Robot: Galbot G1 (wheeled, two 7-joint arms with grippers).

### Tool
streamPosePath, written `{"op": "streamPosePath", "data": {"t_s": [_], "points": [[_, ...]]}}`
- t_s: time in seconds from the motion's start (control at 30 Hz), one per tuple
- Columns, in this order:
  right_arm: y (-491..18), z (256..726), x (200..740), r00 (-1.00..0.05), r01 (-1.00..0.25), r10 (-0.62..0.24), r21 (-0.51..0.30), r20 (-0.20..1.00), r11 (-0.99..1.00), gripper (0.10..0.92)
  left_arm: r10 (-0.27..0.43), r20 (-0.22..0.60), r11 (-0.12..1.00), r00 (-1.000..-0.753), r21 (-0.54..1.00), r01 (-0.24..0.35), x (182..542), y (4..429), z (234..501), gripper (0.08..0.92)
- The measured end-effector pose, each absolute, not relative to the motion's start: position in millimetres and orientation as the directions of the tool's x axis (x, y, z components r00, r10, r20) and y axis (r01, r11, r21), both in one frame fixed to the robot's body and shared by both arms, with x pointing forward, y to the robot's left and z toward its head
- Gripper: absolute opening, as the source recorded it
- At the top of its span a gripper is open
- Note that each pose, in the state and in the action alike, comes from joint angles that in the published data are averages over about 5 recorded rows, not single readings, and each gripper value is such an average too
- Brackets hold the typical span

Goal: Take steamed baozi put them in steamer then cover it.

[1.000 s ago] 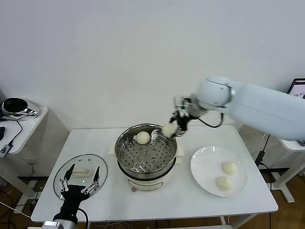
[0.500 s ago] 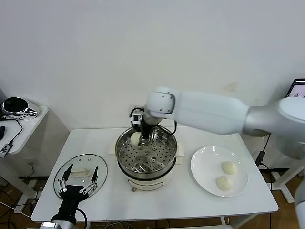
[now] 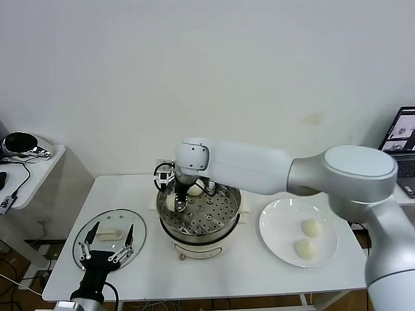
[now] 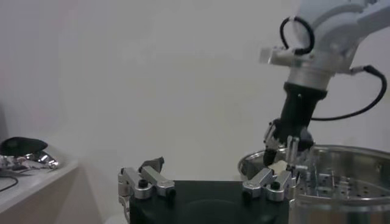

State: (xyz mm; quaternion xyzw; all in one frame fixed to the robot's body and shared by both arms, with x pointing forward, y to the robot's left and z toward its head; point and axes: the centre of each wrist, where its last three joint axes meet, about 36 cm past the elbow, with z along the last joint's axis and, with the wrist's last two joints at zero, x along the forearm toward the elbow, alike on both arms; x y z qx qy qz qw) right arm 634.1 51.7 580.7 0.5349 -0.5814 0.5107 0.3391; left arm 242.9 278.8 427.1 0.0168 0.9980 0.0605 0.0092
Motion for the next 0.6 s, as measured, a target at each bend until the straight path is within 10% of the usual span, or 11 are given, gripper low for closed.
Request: {"op": "streamPosePath", "data": {"t_s": [0.3,0.6], "points": [[44.3,587.9,637.0,-0.182,-0.972,-0.260,-0.214,0.948,-0.098,0.804,0.035,-0.015,0.992,-0.999,0.121,0.033,242.5,280.0,426.1,0.823],[-12.5,648.0,636.2,-0.181,-0.972,-0.242,-0.211,0.953,-0.103,0.823,0.047,-0.005,0.991,-0.999,0.124,0.046,242.8,282.6,424.3,0.823]]}}
